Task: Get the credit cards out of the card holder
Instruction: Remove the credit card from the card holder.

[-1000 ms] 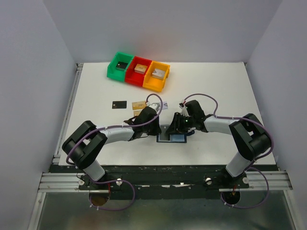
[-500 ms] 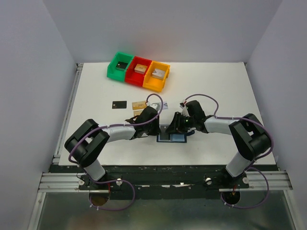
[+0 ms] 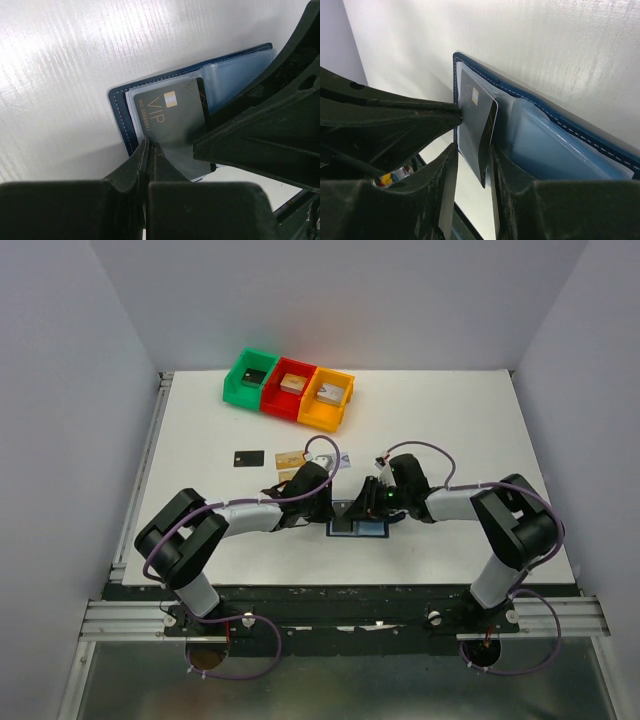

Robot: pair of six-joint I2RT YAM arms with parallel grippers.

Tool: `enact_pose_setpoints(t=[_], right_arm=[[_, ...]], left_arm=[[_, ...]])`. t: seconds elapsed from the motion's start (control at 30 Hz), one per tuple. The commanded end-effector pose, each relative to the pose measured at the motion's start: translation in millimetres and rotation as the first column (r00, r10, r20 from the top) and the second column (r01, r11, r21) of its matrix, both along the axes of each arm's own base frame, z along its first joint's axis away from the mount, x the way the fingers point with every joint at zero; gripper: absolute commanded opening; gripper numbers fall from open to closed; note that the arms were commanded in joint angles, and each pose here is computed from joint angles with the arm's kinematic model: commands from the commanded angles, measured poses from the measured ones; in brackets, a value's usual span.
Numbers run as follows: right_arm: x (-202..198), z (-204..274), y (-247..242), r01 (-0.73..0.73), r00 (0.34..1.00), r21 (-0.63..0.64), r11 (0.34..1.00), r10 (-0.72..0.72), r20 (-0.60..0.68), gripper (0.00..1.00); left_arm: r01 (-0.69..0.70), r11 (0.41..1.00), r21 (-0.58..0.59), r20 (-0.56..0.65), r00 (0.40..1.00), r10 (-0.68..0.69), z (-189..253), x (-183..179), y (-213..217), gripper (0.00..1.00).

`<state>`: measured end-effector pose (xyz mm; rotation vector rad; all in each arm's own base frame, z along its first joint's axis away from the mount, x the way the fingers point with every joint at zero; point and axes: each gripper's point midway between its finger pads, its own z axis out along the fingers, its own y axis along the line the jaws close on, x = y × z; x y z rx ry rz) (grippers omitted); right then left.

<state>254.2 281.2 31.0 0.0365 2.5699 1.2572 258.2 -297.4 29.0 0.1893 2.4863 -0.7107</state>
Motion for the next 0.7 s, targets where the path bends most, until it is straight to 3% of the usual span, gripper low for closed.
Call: enact_pose_setpoints(t=[0.0,0.27,0.67], right_arm=[[-7.2,2.4,11.4,-0.045,0.999,0.082,0.996,0.046,-0.008,0.37],[-10.4,-13.1,6.2,-0.032,0.999,0.048,0.998,0.034,-0.037,0.25],[-8.2,-15.2,3.8,-0.026,0.999,0.026,0.999,0.026,-0.035,0.23]], left_arm=[[-0.001,0.999,0.033,-0.038,0.999,0.003,-17.2,-9.8,6.9,0.03],[-0.001,1.0,0.006,0.015,1.0,0.001,3.2,-4.3,5.2,0.09],[-0.01,1.0,0.005,0.072,0.997,0.009,27.0,-1.4,12.1,0.15]])
